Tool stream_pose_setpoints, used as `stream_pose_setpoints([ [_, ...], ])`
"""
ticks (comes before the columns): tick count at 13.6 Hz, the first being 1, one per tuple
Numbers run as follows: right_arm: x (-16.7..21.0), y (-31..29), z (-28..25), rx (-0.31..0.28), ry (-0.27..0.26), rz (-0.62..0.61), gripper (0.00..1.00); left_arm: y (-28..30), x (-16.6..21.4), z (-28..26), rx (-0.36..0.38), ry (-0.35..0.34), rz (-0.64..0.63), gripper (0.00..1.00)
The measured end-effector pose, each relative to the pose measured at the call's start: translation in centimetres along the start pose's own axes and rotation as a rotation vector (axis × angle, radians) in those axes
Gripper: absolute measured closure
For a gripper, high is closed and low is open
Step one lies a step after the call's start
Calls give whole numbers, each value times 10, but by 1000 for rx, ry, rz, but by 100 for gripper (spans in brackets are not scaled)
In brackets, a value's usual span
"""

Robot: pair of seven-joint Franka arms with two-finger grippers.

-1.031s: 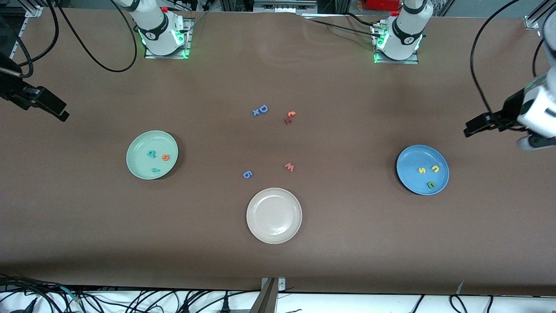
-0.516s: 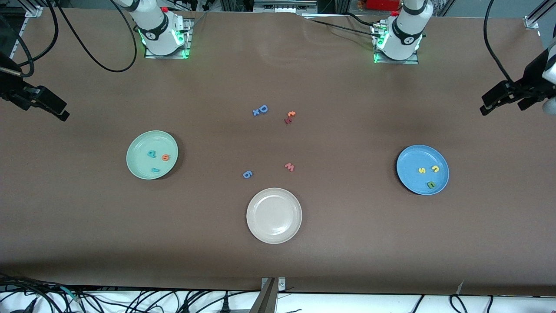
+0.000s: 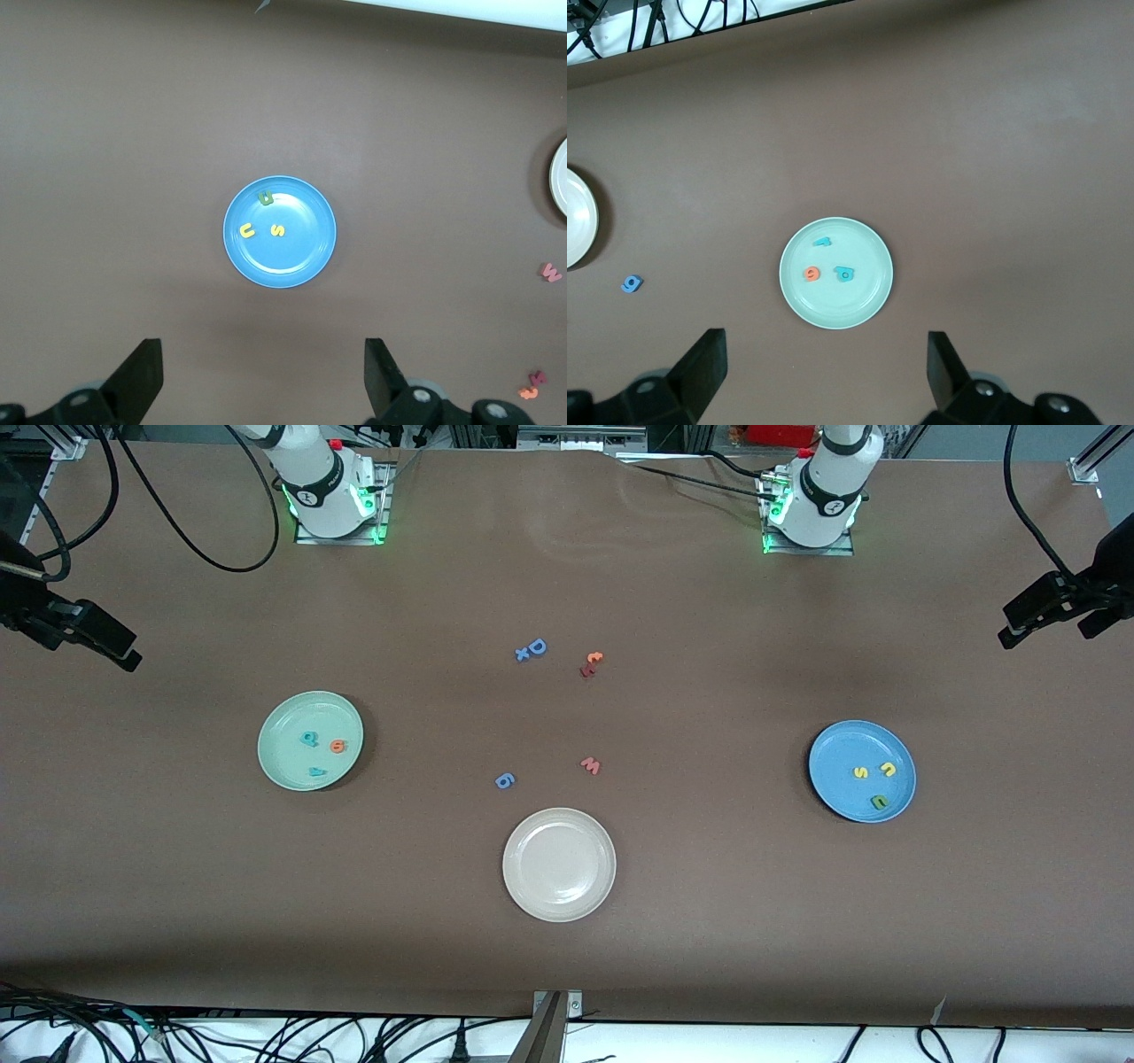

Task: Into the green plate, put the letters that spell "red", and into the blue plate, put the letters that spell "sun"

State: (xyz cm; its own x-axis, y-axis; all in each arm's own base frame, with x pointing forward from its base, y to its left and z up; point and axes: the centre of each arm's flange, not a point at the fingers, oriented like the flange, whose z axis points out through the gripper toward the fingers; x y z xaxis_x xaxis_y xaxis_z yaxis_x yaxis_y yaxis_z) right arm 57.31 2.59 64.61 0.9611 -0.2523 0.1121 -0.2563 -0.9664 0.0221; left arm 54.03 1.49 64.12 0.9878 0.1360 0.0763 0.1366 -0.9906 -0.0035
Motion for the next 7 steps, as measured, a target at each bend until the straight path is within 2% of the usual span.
stream_pose_setpoints([
  [7,0,0,0,1,0,-4,0,1,7,-9,-3,51,80,0],
])
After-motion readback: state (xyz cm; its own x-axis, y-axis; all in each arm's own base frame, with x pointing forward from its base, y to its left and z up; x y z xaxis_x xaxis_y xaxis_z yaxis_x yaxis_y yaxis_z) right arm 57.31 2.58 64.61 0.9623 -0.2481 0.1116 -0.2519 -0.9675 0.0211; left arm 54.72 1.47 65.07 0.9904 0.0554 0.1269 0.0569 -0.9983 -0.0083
